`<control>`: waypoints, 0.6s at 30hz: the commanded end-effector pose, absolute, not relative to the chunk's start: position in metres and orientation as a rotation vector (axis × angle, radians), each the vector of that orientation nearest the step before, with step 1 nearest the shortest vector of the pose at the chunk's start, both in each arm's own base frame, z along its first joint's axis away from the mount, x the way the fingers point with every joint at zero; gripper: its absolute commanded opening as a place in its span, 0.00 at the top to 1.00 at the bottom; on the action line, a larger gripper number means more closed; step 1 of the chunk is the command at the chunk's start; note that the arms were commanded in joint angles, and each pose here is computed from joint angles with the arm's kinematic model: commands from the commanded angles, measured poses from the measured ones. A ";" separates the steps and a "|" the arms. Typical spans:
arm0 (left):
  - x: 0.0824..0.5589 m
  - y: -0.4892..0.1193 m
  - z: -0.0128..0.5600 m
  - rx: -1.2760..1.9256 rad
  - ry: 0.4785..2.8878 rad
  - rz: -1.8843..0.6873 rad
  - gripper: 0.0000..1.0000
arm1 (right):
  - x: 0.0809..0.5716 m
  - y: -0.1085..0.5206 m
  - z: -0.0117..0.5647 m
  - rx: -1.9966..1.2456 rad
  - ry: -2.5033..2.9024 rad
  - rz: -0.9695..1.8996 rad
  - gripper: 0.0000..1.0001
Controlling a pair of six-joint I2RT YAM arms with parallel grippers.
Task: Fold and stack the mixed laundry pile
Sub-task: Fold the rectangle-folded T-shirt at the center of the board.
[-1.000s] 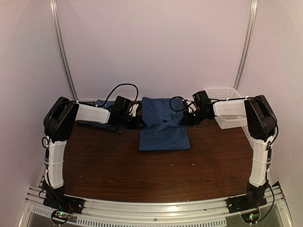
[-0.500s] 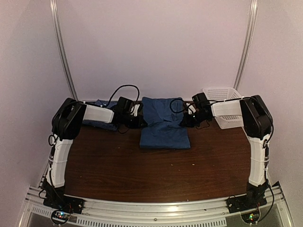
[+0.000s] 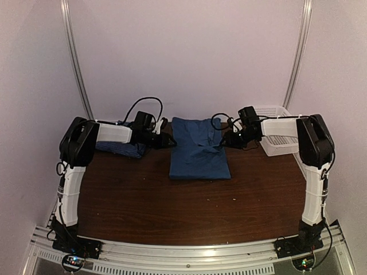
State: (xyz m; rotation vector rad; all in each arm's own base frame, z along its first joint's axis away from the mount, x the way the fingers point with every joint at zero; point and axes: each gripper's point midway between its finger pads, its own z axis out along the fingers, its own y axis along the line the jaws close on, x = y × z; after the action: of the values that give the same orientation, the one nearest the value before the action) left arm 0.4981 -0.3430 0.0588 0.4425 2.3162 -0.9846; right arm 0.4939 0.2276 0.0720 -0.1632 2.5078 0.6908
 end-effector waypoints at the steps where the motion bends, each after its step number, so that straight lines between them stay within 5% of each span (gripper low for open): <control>1: 0.496 -0.329 0.127 0.501 2.202 -0.948 0.48 | 0.498 0.213 0.163 -0.179 2.343 0.697 0.51; 18: 0.440 -0.355 0.094 0.622 2.233 -1.038 0.61 | 0.421 0.290 0.087 -0.368 2.490 0.924 0.82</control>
State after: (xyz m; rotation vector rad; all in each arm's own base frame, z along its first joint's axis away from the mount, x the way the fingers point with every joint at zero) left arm 0.4379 -0.3419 0.0914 0.5747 2.2914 -1.0144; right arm 0.4182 0.2867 0.1075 -0.3804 2.4748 0.9108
